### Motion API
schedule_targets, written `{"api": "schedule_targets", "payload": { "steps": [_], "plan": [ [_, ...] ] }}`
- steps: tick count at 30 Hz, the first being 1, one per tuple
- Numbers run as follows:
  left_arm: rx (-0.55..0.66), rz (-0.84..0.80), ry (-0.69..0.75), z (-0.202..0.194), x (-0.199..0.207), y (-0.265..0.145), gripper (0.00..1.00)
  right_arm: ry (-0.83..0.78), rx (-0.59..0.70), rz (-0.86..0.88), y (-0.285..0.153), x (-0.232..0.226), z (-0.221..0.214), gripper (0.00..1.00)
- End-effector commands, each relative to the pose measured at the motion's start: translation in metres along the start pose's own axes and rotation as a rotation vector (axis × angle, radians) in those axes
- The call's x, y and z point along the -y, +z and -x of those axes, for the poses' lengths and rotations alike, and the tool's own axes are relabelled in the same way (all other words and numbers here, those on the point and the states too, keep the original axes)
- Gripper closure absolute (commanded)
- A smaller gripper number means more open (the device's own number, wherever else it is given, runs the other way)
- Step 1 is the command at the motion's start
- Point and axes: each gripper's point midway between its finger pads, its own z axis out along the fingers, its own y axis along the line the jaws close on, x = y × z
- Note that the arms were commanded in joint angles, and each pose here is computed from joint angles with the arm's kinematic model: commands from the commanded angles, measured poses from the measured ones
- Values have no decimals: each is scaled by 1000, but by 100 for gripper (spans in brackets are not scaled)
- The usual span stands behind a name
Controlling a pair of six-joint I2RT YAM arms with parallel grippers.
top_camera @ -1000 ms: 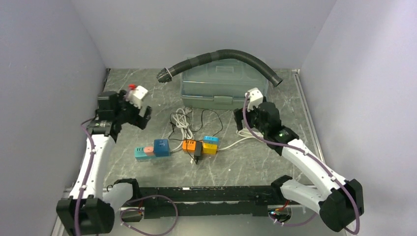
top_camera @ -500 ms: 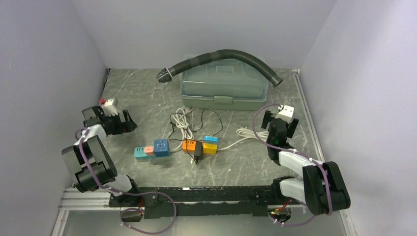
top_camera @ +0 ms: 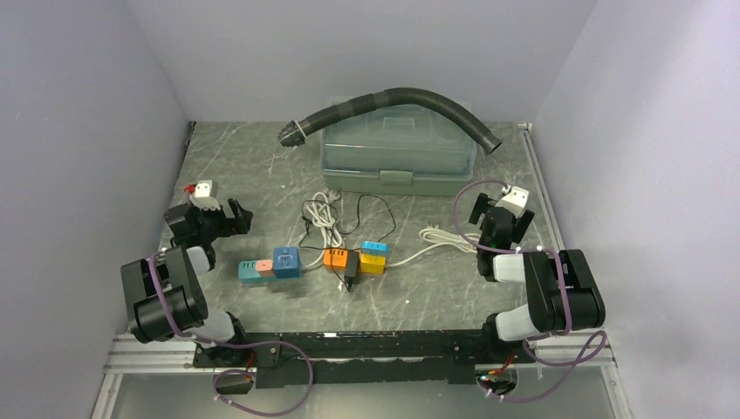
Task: Insert the plug
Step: Reset both arms
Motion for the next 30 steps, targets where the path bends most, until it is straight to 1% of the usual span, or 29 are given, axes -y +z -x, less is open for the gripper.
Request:
{"api": "schedule_targets", "payload": {
  "steps": [1,5,6,9,10,11,12,13,15,17,18,20,23,26,30],
  "plan": [
    [151,-9,82,32,18,15,0,68,133,61,4,-14,40,0],
    [171,-7,144,29,35,28,0,39,184,144,-10,-20,30,0],
    [181,-8,166,26,39,30,0,43,234,153,-12,-21,38,0],
    [169,11,172,11,36,37,0,9,177,152,-3,-28,32,0],
    [188,15,173,11,34,40,0,7,169,161,-1,-30,31,0],
    [182,7,164,12,34,46,0,11,159,166,0,-30,30,0],
    [124,31,156,7,32,50,0,21,148,174,2,-31,30,0],
    [105,61,197,4,32,51,0,22,148,176,3,-30,29,0],
    [128,61,205,8,34,53,0,25,146,177,3,-29,30,0],
    [101,62,199,2,34,52,0,26,151,178,2,-29,31,0],
    [135,62,203,7,34,52,0,26,151,178,1,-28,30,0],
    [109,64,199,4,34,51,0,27,159,177,0,-28,31,0],
    [134,64,202,7,34,51,0,28,160,176,0,-27,31,0],
    [116,64,202,5,34,51,0,25,160,176,0,-27,31,0],
    [128,65,204,6,34,51,0,26,161,176,0,-27,31,0]
  ]
}}
